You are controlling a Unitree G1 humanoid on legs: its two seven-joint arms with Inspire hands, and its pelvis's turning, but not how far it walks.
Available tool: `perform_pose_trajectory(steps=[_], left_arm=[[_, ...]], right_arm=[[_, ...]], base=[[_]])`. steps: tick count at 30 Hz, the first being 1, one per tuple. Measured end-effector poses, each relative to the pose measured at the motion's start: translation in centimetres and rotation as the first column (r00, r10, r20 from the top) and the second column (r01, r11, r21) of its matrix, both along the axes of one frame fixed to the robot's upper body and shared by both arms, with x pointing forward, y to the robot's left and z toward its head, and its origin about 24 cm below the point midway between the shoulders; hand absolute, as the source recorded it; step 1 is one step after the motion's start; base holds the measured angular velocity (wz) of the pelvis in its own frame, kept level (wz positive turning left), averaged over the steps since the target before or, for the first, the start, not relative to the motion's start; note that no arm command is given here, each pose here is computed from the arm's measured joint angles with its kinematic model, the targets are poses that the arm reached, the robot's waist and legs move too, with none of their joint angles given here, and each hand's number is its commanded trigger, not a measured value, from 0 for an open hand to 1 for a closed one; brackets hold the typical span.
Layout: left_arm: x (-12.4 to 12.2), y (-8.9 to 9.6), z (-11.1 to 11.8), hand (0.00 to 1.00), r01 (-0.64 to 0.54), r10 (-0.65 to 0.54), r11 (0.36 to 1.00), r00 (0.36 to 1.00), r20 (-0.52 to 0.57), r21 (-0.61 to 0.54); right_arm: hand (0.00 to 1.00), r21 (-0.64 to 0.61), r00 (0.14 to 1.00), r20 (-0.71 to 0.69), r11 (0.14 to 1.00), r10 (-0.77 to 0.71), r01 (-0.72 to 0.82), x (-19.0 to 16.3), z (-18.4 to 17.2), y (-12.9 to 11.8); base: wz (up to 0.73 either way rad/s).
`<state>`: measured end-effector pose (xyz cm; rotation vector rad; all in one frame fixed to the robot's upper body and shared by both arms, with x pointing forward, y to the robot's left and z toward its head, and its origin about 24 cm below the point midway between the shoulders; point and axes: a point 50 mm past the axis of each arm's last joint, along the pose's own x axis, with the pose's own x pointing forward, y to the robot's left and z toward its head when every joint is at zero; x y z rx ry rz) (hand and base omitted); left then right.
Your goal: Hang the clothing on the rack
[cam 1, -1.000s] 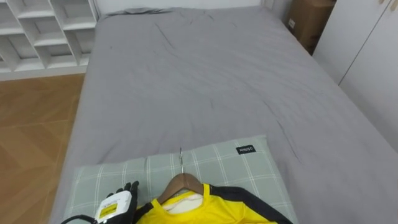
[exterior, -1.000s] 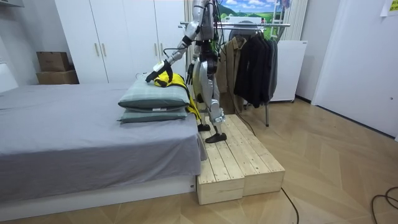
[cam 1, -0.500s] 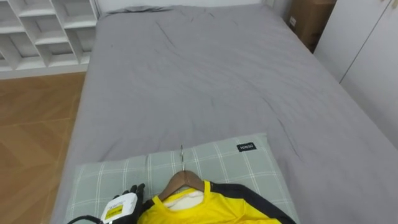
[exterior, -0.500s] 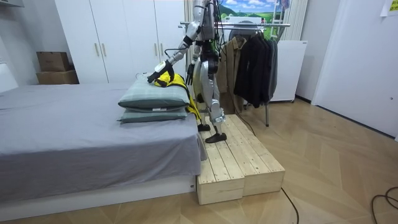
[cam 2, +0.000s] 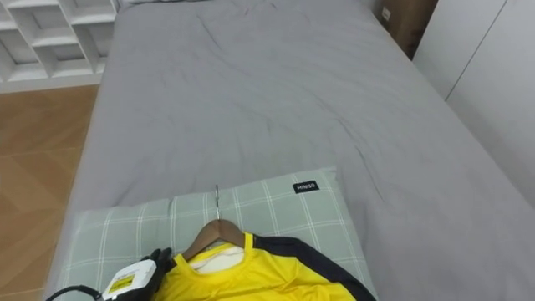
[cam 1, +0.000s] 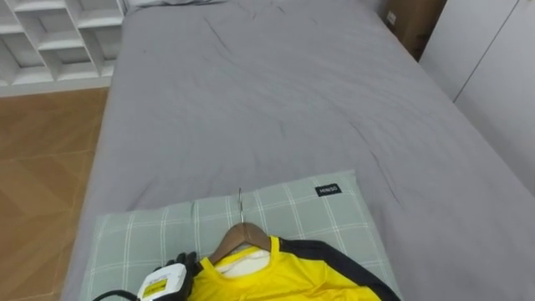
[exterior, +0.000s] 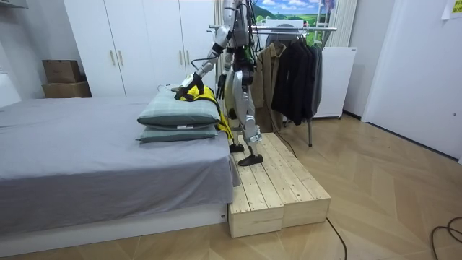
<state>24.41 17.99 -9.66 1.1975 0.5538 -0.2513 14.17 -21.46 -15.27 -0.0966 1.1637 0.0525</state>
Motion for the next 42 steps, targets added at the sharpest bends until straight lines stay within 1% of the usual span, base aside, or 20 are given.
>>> perform_pose_trajectory(steps=[5, 11, 20, 25, 26, 27, 28, 29, 32, 34, 36, 38, 42], left_arm=[[0.7, 0.1, 0.4, 0.0, -0.016, 0.017, 1.0, 1.0, 0.008, -0.017], [1.1, 0.0, 0.7, 0.0, -0.006, 0.006, 1.0, 1.0, 0.002, -0.023], [2.4, -0.2, 1.6, 0.0, 0.015, -0.014, 1.0, 1.0, 0.021, -0.019], [2.5, -0.1, 1.7, 0.0, 0.016, -0.016, 1.0, 1.0, 0.022, -0.017], [2.5, -0.1, 1.7, 0.25, 0.017, -0.017, 1.0, 1.0, 0.022, -0.017], [2.6, -0.1, 1.8, 0.43, 0.019, -0.018, 1.0, 1.0, 0.021, -0.017], [2.7, -0.1, 1.8, 0.66, 0.02, -0.02, 1.0, 1.0, 0.02, -0.018], [2.8, -0.1, 1.9, 1.0, 0.022, -0.022, 1.0, 1.0, 0.018, -0.018], [2.9, -0.1, 2.0, 1.0, 0.02, -0.02, 1.0, 1.0, 0.021, -0.018], [3.3, 0.0, 2.3, 1.0, 0.016, -0.016, 1.0, 0.999, 0.041, -0.015], [4.2, 0.2, 3.2, 1.0, 0.008, -0.007, 1.0, 0.997, 0.08, -0.01], [4.6, 0.6, 3.6, 1.0, 0.006, -0.006, 1.0, 0.995, 0.095, 0.001], [4.7, 0.7, 3.7, 1.0, 0.005, -0.006, 1.0, 0.995, 0.103, 0.006]], right_arm=[[0.0, 0.001, 0.999, 0.034, 1.0, 0.009, -0.009, 1.4, 0.4, 0.5], [0.0, -0.01, 0.998, 0.061, 1.0, 0.007, -0.006, 2.6, 0.8, 0.9], [0.0, -0.019, 0.999, 0.047, 1.0, 0.003, -0.002, 2.3, 0.6, 1.1], [0.0, -0.016, 0.999, 0.043, 1.0, 0.01, -0.01, 2.2, 0.6, 1.1], [0.0, -0.013, 0.999, 0.044, 1.0, 0.012, -0.012, 2.2, 0.6, 1.1], [0.0, -0.009, 0.999, 0.044, 1.0, 0.014, -0.013, 2.3, 0.6, 1.1], [0.0, -0.009, 0.999, 0.044, 1.0, 0.014, -0.014, 2.3, 0.6, 1.1], [0.0, -0.007, 0.999, 0.044, 1.0, 0.014, -0.014, 2.3, 0.6, 1.1], [0.0, -0.005, 0.999, 0.043, 1.0, 0.016, -0.015, 2.3, 0.6, 1.1], [0.0, -0.002, 0.999, 0.043, 1.0, 0.017, -0.017, 2.3, 0.6, 1.1], [0.0, 0.0, 0.999, 0.044, 1.0, 0.018, -0.018, 2.3, 0.6, 1.2], [0.0, 0.0, 0.999, 0.044, 1.0, 0.019, -0.019, 2.3, 0.6, 1.2], [0.0, -0.003, 0.999, 0.044, 1.0, 0.021, -0.021, 2.3, 0.6, 1.2]], base=[[-0.01], [0.03], [0.0], [0.02], [0.04], [0.04], [0.04], [0.0], [0.0], [0.0], [0.0], [0.0], [0.0]])
